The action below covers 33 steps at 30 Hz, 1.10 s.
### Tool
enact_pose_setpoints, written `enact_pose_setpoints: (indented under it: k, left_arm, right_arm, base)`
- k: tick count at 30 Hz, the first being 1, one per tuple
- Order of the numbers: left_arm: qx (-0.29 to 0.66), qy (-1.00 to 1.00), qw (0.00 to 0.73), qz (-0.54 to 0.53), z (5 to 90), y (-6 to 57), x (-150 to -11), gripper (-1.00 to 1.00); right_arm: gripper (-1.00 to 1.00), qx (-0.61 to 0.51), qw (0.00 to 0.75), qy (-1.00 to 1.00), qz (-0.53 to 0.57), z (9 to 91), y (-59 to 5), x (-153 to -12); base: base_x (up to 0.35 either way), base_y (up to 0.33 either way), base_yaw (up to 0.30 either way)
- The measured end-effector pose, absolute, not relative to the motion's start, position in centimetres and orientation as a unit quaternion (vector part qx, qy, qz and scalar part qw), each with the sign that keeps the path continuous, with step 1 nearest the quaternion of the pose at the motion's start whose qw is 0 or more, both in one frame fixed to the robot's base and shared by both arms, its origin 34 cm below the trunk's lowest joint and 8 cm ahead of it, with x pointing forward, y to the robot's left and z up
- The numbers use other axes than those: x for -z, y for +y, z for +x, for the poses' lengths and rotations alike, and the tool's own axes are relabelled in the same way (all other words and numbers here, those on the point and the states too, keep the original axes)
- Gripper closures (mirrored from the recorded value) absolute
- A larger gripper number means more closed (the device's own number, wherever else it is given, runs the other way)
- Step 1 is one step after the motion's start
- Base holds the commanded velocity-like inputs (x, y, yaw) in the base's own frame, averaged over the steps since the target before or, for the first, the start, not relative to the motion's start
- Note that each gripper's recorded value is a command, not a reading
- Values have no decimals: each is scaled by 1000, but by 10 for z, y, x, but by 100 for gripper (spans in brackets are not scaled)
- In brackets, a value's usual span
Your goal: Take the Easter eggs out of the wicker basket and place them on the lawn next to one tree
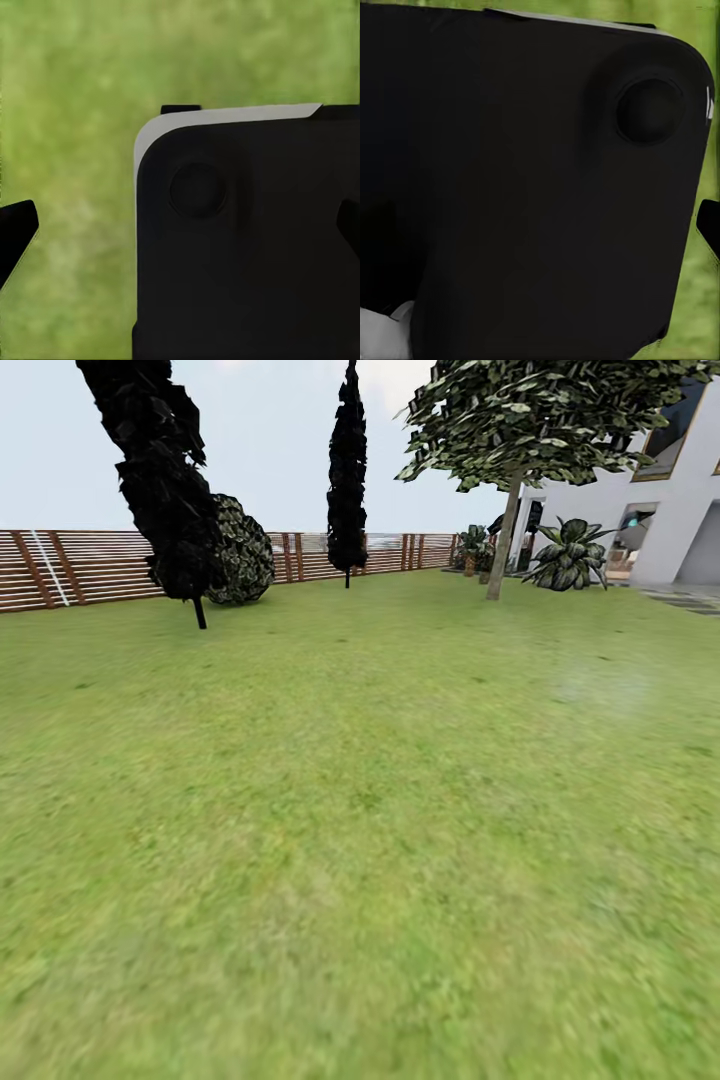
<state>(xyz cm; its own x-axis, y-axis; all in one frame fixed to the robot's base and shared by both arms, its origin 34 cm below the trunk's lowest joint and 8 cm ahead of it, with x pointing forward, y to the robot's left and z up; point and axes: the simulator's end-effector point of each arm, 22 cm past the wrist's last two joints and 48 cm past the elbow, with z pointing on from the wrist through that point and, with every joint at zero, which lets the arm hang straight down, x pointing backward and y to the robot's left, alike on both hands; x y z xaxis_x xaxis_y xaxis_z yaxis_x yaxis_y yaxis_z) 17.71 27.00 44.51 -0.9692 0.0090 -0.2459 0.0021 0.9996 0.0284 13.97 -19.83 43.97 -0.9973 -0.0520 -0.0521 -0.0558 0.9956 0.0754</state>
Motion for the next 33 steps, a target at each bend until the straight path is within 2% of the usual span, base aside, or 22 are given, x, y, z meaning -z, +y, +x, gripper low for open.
enact_pose_setpoints:
  k: [33]
  left_arm:
    - [-12,992,124,5,177,268,-445,-100]
  right_arm:
    - [-100,-50,57,997,-25,161,-181,-442]
  base:
    - [335,0,0]
